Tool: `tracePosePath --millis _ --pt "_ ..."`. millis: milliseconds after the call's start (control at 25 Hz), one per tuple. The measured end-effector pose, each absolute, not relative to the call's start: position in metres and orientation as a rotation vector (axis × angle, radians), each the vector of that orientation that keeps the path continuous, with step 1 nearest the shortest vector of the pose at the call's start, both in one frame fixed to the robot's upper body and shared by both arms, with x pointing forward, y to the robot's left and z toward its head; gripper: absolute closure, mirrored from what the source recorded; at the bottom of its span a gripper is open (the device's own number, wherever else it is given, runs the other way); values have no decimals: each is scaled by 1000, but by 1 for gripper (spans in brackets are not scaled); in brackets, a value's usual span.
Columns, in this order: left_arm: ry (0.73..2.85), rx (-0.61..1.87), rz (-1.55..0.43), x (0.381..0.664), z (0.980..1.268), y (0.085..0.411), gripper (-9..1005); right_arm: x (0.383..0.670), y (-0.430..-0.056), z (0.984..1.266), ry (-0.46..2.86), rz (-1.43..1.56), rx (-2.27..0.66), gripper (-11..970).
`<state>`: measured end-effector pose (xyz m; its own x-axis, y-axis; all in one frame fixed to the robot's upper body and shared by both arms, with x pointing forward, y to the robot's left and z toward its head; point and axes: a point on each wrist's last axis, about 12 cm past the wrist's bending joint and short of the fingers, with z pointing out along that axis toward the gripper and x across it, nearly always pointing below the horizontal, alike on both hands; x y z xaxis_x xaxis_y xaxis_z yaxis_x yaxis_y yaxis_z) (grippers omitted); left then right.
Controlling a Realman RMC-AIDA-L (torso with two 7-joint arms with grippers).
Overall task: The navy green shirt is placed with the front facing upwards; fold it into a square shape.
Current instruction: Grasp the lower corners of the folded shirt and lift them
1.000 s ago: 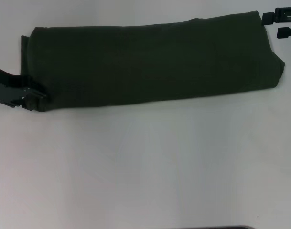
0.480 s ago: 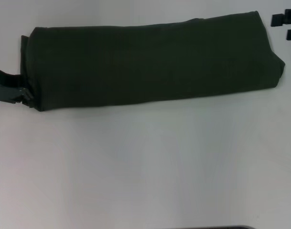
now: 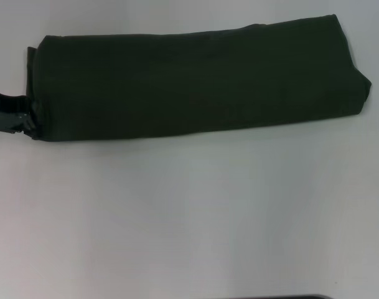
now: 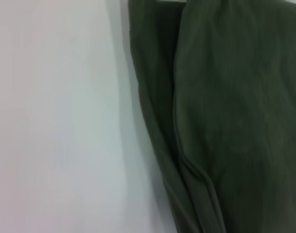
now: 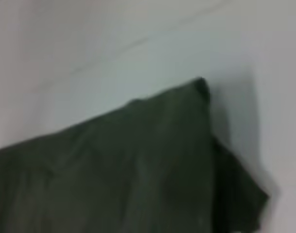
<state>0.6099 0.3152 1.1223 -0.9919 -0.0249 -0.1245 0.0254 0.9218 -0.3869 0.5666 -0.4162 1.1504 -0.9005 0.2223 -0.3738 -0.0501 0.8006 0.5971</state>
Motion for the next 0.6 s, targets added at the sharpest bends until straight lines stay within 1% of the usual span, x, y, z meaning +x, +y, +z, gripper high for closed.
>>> tracePosePath --millis 160,600 --pt "2950 1 -599 611 1123 315 957 567 -414 1148 2586 846 125 19" --pt "2943 15 -605 612 1125 311 947 574 -382 1122 2572 856 100 19"
